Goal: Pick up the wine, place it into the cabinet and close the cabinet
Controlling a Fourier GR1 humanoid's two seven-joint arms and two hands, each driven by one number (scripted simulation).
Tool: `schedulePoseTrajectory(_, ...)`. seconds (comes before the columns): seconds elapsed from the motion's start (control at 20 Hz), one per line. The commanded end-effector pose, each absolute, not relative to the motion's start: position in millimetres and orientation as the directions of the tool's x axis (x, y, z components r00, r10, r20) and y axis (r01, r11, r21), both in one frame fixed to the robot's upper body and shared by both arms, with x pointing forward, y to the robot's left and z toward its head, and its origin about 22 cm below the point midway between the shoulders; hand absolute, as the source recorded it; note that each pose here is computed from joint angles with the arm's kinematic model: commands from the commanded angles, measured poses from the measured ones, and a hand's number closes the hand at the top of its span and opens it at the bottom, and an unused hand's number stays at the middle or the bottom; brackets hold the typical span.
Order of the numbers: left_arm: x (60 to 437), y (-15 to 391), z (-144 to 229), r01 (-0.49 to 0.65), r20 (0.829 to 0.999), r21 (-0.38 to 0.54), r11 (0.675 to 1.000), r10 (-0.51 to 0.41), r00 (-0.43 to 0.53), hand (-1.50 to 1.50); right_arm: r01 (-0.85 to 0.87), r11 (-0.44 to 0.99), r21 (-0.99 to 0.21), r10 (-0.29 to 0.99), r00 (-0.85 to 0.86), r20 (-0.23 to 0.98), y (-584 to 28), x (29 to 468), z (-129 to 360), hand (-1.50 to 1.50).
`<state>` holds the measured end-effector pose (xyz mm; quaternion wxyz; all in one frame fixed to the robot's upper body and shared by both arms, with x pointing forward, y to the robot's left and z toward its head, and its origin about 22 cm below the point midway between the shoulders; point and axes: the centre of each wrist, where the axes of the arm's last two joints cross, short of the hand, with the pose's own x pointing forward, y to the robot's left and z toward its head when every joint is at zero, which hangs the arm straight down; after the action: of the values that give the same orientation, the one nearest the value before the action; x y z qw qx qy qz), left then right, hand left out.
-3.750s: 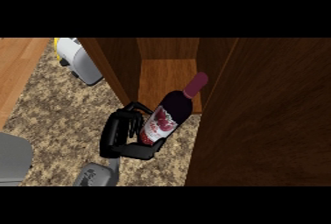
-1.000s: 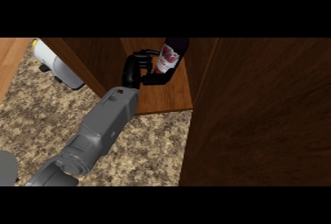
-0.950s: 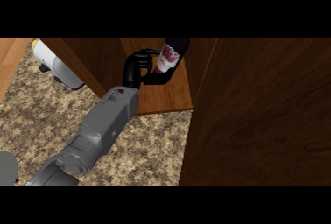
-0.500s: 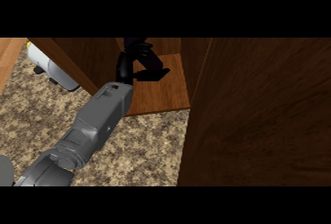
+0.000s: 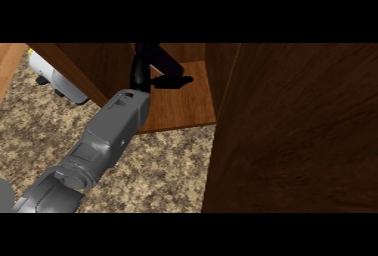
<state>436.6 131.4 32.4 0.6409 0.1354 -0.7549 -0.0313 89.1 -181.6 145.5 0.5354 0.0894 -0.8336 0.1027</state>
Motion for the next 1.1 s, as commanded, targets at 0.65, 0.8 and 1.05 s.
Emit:
schedulePoseTrajectory(0.65, 447.3, 107.0, 68.0, 0.120, 0.949, -0.084, 0.989, 0.116, -0.294, -1.50, -0.278, 0.961, 0.008, -0.118, -0.381, 0.917, -191.3, 66.1, 177.4, -1.50)
schedulePoseTrajectory(0.8, 445.1, 99.2, 65.9, 0.127, 0.953, -0.109, 0.986, 0.140, -0.268, -1.50, -0.268, 0.963, -0.012, -0.096, -0.384, 0.918, -195.0, 61.1, 183.2, -1.50)
schedulePoseTrajectory(1.05, 440.4, 88.4, 61.2, 0.188, 0.957, -0.108, 0.976, 0.153, -0.246, -1.50, -0.249, 0.968, -0.005, -0.094, -0.386, 0.918, -199.7, 60.7, 196.0, -1.50)
